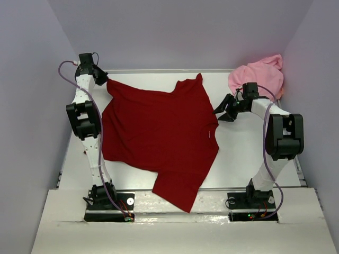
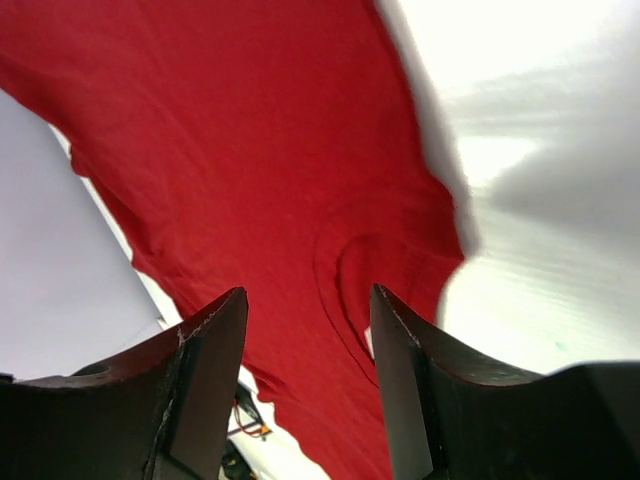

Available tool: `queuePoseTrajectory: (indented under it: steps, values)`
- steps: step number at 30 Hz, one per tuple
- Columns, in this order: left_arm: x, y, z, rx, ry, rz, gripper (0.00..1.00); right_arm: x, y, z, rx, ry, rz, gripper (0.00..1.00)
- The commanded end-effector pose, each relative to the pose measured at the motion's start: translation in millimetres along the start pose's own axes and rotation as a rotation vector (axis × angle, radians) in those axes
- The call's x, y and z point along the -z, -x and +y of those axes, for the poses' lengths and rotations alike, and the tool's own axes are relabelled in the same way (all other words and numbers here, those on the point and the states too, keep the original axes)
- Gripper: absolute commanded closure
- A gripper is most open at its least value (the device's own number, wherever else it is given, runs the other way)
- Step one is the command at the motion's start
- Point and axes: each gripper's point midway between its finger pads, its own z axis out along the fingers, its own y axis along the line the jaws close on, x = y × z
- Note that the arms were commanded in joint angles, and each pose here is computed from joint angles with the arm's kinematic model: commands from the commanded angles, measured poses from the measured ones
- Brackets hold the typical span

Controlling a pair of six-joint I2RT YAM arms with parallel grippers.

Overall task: Fold and stack the t-shirts
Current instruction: Flatten out the tshirt

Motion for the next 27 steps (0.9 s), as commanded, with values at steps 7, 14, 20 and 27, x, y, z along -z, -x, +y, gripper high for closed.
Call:
queuePoseTrajectory:
  steps: [7, 14, 20, 27]
  values:
    - [10.0, 13.4, -14.8, -0.016, -0.044, -0.024, 1.0, 8.7, -14.1, -21.5, -0.033, -0.088, -0.032, 0.44]
    - [13.2, 15.4, -18.2, -0.01, -0.055, -0.024, 1.0, 13.9, -4.1, -48.8, -0.066, -0.203, -0.107, 0.45]
    - [16.1, 15.2, -17.9, -0.014, -0.051, -0.022, 1.0, 0.8, -8.4, -66.9, -0.094, -0.235, -0.089, 0.48]
    - [17.9, 15.6, -18.9, -0.016, -0.053, -0.022, 1.0, -13.4, -7.6, -67.7, -0.087, -0.205, -0.076, 0.48]
